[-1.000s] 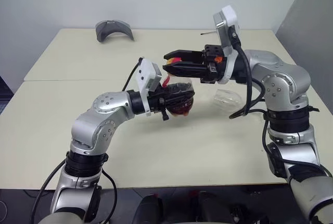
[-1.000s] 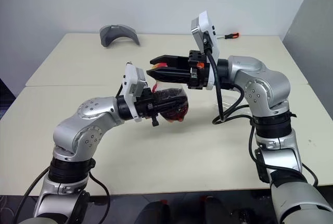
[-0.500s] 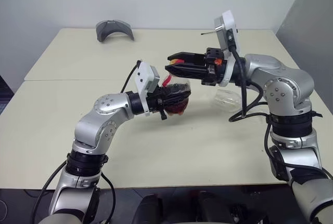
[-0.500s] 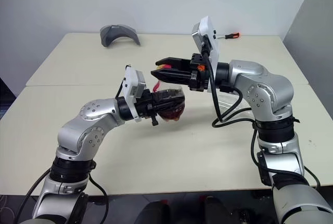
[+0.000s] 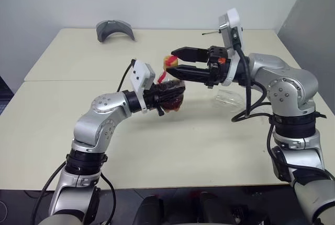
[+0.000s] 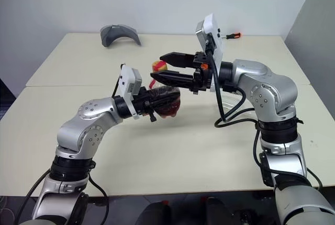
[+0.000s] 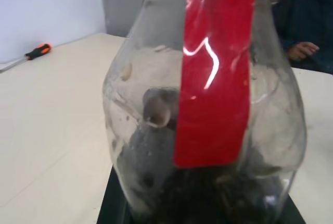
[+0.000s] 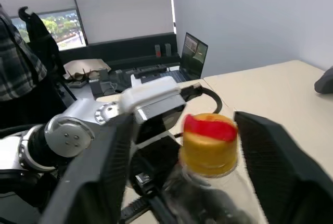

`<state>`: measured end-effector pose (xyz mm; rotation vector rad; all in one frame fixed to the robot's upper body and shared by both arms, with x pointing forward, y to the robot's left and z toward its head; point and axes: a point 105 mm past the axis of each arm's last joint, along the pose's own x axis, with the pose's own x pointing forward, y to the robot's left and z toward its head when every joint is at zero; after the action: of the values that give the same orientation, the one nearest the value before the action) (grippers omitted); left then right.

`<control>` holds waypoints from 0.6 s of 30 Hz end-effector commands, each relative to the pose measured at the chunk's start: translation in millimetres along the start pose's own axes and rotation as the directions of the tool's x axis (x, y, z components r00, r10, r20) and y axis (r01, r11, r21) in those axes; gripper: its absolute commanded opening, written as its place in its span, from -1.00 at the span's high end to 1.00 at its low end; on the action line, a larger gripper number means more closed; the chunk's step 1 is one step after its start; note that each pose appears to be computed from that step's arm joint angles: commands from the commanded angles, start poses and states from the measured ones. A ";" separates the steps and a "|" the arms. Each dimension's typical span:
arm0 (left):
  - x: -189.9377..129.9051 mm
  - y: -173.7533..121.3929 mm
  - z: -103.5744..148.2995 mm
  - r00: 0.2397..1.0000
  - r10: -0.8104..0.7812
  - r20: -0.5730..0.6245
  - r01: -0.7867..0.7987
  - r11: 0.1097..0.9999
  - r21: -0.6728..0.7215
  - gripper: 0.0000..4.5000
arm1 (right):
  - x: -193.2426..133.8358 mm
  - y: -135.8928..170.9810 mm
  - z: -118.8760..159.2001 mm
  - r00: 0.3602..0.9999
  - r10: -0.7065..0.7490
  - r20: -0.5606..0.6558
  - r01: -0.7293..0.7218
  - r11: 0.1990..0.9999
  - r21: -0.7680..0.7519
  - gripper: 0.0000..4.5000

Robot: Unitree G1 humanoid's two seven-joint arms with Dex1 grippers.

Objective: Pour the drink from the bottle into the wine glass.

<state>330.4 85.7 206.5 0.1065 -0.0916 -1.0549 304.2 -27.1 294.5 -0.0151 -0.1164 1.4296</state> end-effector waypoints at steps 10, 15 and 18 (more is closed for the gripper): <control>-4.3 13.4 17.4 0.998 0.050 0.045 -0.053 0.997 0.065 0.58 | -1.9 -5.5 10.9 0.992 -0.126 0.021 0.128 0.985 -0.115 -0.97; 0.2 22.2 22.7 0.996 0.071 0.058 -0.075 0.995 0.062 0.58 | 11.9 -7.5 9.7 0.984 -0.172 0.048 0.177 0.976 -0.127 -0.97; 1.8 21.6 23.8 0.997 0.054 0.063 -0.058 0.996 0.062 0.58 | 16.3 -9.3 9.0 0.981 -0.187 0.050 0.193 0.972 -0.136 -0.99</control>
<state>349.2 93.1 211.9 0.1156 -0.0952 -0.9917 319.3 -14.0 291.1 -0.0653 -0.1721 1.2366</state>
